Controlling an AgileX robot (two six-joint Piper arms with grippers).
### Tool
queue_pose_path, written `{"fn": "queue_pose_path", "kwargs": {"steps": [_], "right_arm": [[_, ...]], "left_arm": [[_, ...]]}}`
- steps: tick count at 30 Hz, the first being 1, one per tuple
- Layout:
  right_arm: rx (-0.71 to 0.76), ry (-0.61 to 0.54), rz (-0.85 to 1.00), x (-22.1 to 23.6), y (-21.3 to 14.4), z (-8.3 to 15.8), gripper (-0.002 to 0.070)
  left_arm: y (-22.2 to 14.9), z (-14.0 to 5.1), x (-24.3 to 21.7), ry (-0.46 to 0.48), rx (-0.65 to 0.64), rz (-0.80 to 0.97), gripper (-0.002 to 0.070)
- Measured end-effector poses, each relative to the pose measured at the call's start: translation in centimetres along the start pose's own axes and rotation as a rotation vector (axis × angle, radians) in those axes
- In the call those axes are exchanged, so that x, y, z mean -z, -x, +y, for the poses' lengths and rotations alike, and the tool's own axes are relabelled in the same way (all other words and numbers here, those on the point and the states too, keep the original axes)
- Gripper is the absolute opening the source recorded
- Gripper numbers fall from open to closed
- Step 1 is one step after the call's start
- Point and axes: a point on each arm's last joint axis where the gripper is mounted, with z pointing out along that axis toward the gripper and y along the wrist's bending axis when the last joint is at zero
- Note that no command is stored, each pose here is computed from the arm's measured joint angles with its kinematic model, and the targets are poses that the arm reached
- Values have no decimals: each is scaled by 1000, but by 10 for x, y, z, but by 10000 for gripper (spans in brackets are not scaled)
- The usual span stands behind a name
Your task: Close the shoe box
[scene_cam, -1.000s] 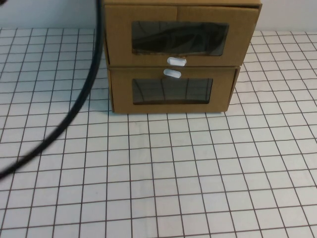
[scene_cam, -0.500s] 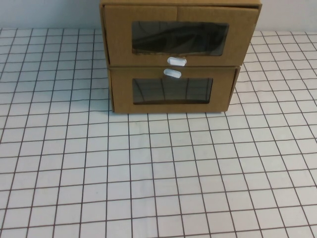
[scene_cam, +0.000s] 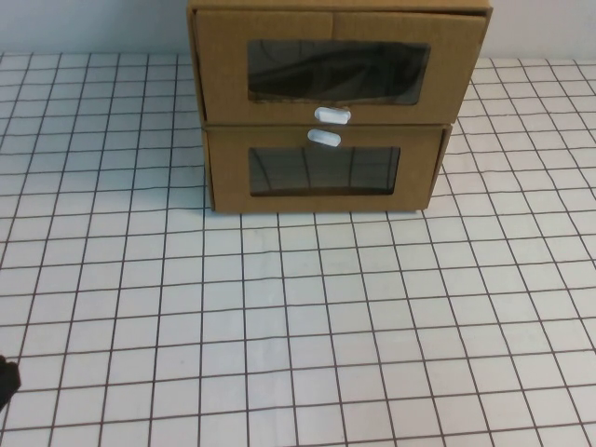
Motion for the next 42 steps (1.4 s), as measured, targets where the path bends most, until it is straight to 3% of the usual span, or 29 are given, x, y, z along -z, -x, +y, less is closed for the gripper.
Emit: {"fn": "queue_pose_path", "kwargs": {"steps": [15, 31, 39, 42], "right_arm": [[-22, 108, 214, -4, -35, 8, -14], [-19, 116, 227, -4, -36, 9, -14], [-19, 117, 228, -4, -37, 9, -14], [-19, 117, 228, -4, -37, 9, -14]], "left_arm": [[-4, 0, -2, 1, 0, 11, -5], [-10, 1, -5, 4, 3, 25, -5], [-34, 13, -20, 106, -92, 30, -5], [-48, 20, -29, 162, -66, -11, -5]]}}
